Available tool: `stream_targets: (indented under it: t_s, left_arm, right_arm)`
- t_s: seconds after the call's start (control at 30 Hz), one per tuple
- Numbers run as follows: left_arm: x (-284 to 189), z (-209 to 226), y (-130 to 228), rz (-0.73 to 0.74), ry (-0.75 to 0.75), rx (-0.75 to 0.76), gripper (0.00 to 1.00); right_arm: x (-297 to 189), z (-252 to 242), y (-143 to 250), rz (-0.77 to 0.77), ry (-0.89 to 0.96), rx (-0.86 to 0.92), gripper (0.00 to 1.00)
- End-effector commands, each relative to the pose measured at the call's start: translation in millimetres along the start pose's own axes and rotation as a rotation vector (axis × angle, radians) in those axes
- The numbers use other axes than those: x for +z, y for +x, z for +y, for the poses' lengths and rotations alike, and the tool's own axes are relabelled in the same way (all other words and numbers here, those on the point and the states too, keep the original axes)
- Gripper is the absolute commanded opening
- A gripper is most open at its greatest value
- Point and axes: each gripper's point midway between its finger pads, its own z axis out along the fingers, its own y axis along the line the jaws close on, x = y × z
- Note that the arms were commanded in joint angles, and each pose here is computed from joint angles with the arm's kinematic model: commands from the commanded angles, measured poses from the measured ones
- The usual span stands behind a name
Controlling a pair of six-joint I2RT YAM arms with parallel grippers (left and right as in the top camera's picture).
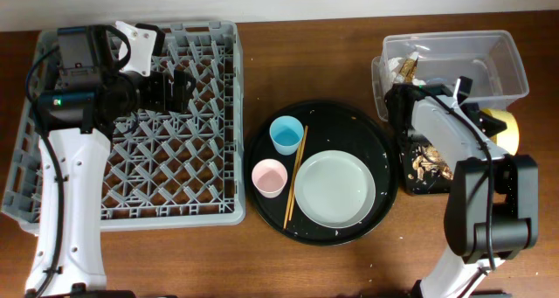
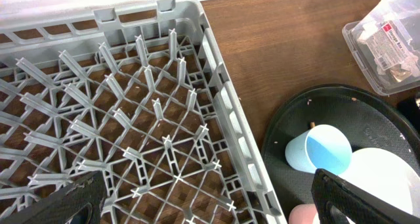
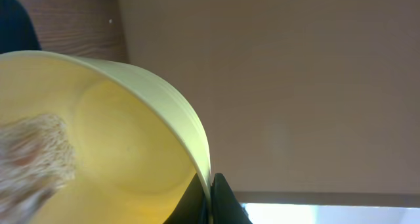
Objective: Sort waste into correct bins and load items into the dishwasher rack
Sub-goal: 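Tip the yellow bowl over the black tray to dump shells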
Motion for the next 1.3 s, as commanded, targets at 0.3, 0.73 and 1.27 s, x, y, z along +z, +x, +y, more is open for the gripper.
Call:
stream_targets:
  t_s: [0.3,0.73,1.27]
  left_arm:
    - [-2.4,-0.4,-4.7,-0.012,0.006,-0.008,0.99]
    - [-2.4,-0.4,-4.5,-0.012,0.006,-0.009,0.99]
    - [-2.4,-0.4,-4.4,-0.012,0.006,-0.009,0.99]
  right_arm:
    - [-23.6,-4.7,-16.4,-0.095,0.053,0.003,0.04]
    - [-34.4,61.7,7.9,0.140,-0.346,0.434,0.04]
    - [-250.7,90.7,-73.5,-0.024,-1.638,0.318,0.04]
